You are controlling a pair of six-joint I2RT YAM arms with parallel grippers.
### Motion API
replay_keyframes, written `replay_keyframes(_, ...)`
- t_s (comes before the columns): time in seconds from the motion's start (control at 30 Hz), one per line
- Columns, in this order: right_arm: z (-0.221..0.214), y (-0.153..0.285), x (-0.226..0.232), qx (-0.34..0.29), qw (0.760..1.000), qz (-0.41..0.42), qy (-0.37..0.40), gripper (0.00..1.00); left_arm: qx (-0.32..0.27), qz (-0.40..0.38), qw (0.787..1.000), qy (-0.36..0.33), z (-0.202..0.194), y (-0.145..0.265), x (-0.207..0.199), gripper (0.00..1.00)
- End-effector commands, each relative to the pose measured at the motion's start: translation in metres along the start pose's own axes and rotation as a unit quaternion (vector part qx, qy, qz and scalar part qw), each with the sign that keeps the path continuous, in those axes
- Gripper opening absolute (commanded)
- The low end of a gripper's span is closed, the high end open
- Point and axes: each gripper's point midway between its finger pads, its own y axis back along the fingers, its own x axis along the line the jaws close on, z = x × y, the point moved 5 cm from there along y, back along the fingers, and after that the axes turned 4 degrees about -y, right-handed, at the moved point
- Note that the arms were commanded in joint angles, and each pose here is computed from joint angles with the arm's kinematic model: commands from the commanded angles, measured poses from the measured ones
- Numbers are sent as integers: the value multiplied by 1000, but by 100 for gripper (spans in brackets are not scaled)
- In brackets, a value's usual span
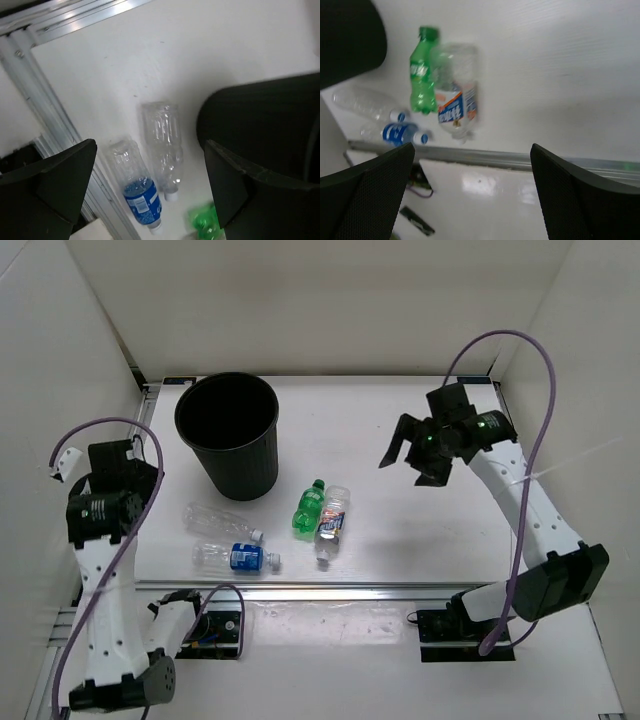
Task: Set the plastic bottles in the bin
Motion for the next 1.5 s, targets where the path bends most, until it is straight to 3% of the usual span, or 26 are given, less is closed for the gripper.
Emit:
replay_keyframes(0.0, -17, -17, 29, 77, 991, 98, 56, 100, -28, -129, 986, -100, 11, 33, -10, 100)
replay_keyframes(0.03, -21, -21, 31, 85, 989, 96, 67, 100, -40, -149, 984, -91, 13, 42, -8, 100)
replay_keyframes(0.13, -29, -37, 34, 101, 986, 93, 92, 100, -24, -104, 993, -59, -12, 21, 13, 100)
replay_keyframes(0.17, -35, -46, 37, 124, 984, 91, 94, 100, -43, -95, 993, -53, -11, 22, 21, 100)
replay_keyframes(0.23, -44, -56, 45, 143, 976, 113, 116, 100, -48, -117, 989, -74, -12, 24, 20, 100)
replay_keyframes(0.53, -72, -135, 51, 214, 962, 122, 120, 100, 21, -84, 995, -51, -40, 18, 35, 100)
replay_keyframes(0.9, -108, -202, 45, 284, 946, 63, 141, 100, 39, -94, 992, -74, -44, 13, 27, 100)
replay_keyframes(1.0, -116, -209, 33, 296, 945, 43, 136, 81, 36, -90, 993, -65, -46, 10, 29, 100)
replay_keyframes(1.03, -113, -208, 31, 292, 946, 45, 133, 70, 30, -91, 994, -56, -45, 11, 30, 100)
replay_keyframes(1.1, -113, -199, 26, 281, 948, 45, 143, 57, 15, -78, 996, -37, -44, 7, 32, 100)
replay_keyframes(1.13, -111, -194, 26, 272, 950, 46, 146, 44, 16, -78, 996, -31, -44, 7, 32, 100)
replay_keyframes(1.27, -89, -139, 37, 205, 965, 55, 157, 25, -13, -100, 995, -8, -40, 11, 33, 100)
replay_keyframes(1.37, -66, -65, 74, 136, 964, 144, 177, 22, 0, -119, 993, -18, -46, 10, 30, 100)
replay_keyframes(1.4, -49, -19, 103, 83, 953, 213, 201, 20, 2, -130, 991, -23, -49, 10, 29, 100)
replay_keyframes(1.47, -37, 26, 141, 19, 926, 288, 243, 20, 12, -140, 989, -35, -53, 7, 27, 100)
